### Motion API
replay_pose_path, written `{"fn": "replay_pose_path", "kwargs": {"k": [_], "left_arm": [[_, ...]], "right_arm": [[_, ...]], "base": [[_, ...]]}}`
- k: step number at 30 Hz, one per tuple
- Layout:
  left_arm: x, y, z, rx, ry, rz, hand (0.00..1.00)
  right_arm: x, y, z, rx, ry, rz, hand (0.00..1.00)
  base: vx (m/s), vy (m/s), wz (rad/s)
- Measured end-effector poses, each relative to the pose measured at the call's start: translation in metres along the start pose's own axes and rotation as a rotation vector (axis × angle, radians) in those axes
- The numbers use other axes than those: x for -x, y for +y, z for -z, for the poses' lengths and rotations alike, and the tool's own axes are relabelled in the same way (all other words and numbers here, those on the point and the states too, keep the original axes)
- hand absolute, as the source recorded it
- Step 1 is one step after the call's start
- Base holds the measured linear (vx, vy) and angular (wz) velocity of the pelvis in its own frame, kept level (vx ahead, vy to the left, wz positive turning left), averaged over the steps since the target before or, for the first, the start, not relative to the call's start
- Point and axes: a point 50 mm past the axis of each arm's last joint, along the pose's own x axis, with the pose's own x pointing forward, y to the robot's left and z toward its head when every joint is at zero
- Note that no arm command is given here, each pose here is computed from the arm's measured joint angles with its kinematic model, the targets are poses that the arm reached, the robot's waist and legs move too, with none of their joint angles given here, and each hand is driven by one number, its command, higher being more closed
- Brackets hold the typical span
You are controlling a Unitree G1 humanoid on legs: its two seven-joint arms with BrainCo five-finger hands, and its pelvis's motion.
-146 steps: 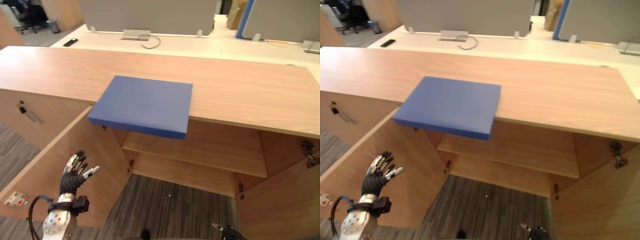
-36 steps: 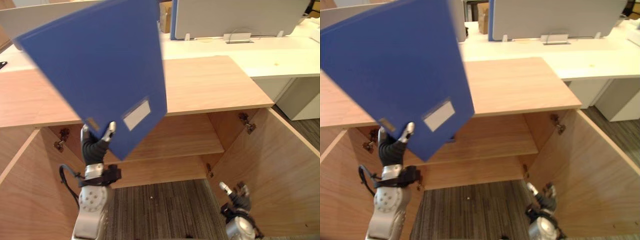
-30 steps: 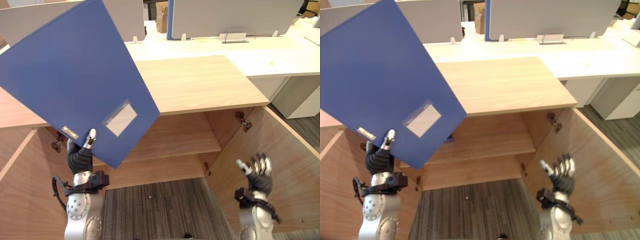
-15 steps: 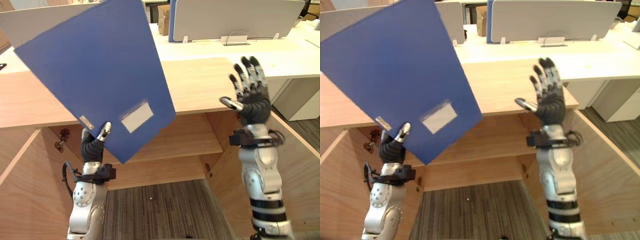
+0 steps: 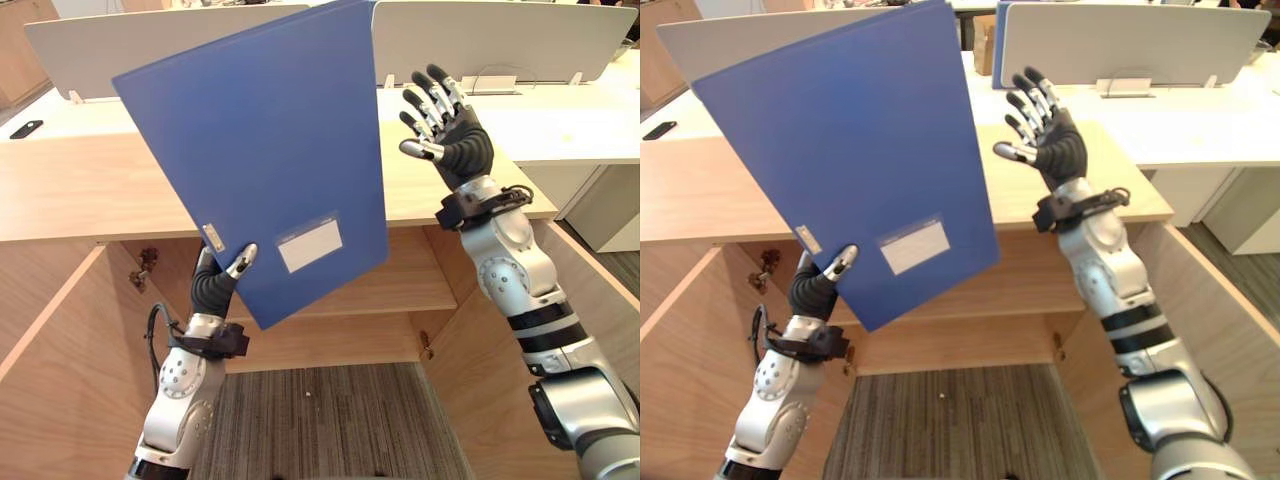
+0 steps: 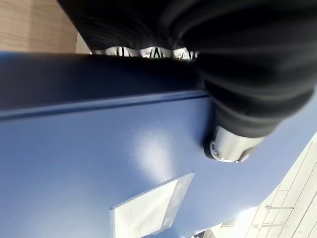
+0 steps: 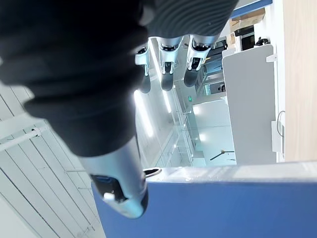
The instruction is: Walk over to the cabinet, pick up the folder, carry it to the office cabinet, place the folder inside the office cabinet, then close the office cabinet door
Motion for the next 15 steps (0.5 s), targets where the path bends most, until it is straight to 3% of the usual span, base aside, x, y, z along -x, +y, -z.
{"fn": "replay_pose_path", "kwargs": {"k": [8, 15], "left_arm": [[-0.002, -0.006, 0.001, 0.039, 0.008, 0.041, 1.00], [-0.008, -0.012, 0.000, 0.046, 0.003, 0.085, 1.00]], "right_arm": [[-0.009, 0.010, 0.006, 0.033, 0.055, -0.073, 0.00], [-0.012, 0.030, 0.015, 0.080, 0.152, -0.268, 0.00]], "base": [[-0.06, -0.002, 0.02], [-0.04, -0.008, 0.02]]}}
